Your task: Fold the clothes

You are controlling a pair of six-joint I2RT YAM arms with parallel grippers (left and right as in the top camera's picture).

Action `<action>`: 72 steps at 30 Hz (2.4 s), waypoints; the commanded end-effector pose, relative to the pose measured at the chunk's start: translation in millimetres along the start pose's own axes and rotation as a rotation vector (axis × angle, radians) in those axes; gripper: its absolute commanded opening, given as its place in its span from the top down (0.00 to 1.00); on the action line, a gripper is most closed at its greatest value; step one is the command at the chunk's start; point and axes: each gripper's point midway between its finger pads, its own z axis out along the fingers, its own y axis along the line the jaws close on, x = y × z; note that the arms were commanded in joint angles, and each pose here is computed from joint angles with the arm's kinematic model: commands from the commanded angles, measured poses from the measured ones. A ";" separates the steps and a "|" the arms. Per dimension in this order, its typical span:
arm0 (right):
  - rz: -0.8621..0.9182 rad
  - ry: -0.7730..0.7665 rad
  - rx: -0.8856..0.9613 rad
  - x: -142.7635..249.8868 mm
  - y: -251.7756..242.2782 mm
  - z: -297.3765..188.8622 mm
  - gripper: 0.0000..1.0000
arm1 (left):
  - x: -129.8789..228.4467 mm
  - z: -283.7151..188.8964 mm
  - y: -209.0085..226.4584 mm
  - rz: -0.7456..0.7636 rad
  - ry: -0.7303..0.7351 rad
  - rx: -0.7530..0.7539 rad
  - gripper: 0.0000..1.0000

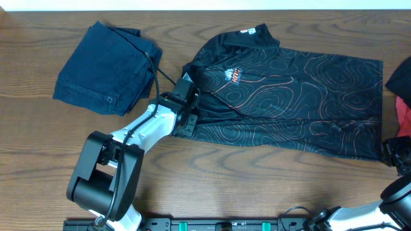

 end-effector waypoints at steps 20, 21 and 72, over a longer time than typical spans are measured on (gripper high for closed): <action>0.002 -0.085 0.063 -20.3 -10.0 -2.1 0.85 | -7.4 -17.3 53.1 -0.124 -0.023 -0.071 0.72; 0.002 -0.083 0.059 -19.8 -9.3 -2.0 0.78 | -7.2 -17.3 53.1 -0.124 -0.022 -0.071 0.58; -0.553 -0.111 -0.263 6.0 167.5 7.0 0.60 | -35.7 -124.2 14.7 -0.156 -0.204 0.173 0.19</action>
